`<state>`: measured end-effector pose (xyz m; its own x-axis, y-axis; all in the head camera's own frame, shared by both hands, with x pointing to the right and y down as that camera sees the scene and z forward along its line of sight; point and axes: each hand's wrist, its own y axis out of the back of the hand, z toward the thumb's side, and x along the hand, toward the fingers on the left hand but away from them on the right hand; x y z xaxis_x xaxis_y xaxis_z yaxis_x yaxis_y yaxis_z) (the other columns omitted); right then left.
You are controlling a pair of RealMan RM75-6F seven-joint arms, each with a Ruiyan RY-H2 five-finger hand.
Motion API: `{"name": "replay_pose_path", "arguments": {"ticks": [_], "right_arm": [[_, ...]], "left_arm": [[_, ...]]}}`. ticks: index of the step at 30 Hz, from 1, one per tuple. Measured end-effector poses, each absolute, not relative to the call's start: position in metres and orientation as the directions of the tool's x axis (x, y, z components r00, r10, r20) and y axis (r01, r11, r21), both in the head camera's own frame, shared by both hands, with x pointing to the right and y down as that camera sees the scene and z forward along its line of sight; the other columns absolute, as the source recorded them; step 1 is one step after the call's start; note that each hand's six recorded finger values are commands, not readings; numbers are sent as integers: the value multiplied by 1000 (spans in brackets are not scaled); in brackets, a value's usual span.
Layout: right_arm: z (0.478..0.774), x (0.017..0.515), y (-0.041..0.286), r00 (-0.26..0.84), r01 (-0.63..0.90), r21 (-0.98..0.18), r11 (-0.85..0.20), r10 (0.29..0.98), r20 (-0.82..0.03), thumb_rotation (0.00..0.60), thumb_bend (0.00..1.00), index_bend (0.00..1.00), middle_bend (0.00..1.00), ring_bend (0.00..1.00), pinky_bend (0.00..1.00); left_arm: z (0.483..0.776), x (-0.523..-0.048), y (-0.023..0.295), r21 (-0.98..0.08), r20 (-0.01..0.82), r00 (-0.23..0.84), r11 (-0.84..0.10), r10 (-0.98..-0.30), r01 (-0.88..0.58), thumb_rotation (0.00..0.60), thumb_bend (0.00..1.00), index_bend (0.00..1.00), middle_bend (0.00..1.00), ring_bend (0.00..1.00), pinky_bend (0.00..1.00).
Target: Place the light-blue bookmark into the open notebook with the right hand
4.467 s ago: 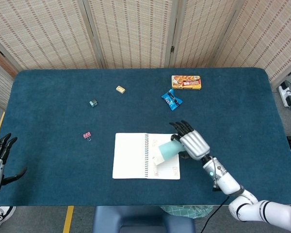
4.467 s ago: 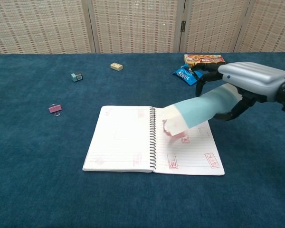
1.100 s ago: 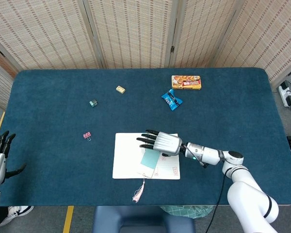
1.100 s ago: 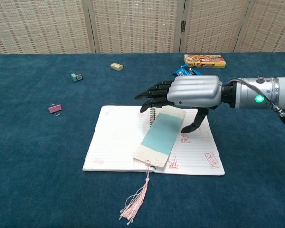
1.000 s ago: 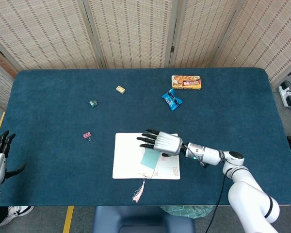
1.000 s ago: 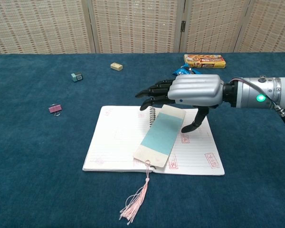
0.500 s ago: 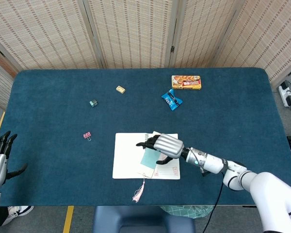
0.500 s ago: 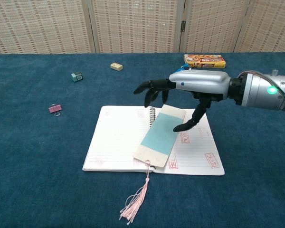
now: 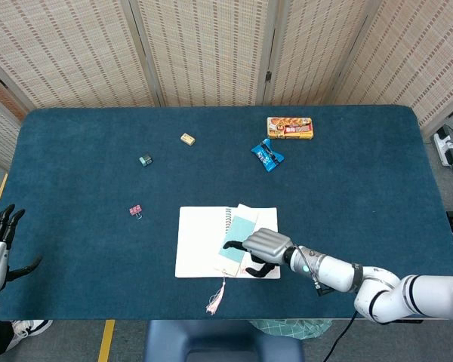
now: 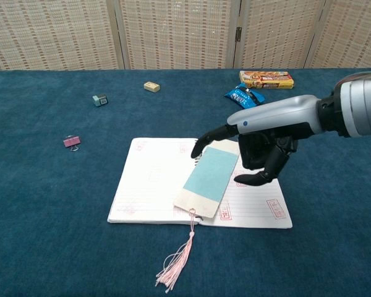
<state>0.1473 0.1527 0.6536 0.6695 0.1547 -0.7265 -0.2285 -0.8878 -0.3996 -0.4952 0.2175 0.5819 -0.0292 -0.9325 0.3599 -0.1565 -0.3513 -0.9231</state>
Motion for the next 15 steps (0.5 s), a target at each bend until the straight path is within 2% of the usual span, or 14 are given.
{"name": "replay_pose_path", "arguments": {"ticks": [5, 9, 15], "right_arm": [[657, 143, 152, 634, -234, -361, -903, 140, -761, 514, 529, 141, 1000, 1000, 1000], [667, 131, 161, 615, -241, -295, -925, 90, -783, 516, 530, 140, 1000, 1000, 1000], [669, 123, 171, 614, -274, -283, -919, 60, -787, 514, 531, 140, 1000, 1000, 1000]], "left_arm": [[580, -495, 218, -922, 359, -26, -351, -933, -166, 600, 247, 114, 0, 0, 0], [576, -496, 218, -922, 352, -21, -343, -936, -177, 600, 246, 113, 0, 0, 0], [573, -498, 218, -923, 347, -19, -338, -938, -185, 600, 247, 111, 0, 0, 0]]}}
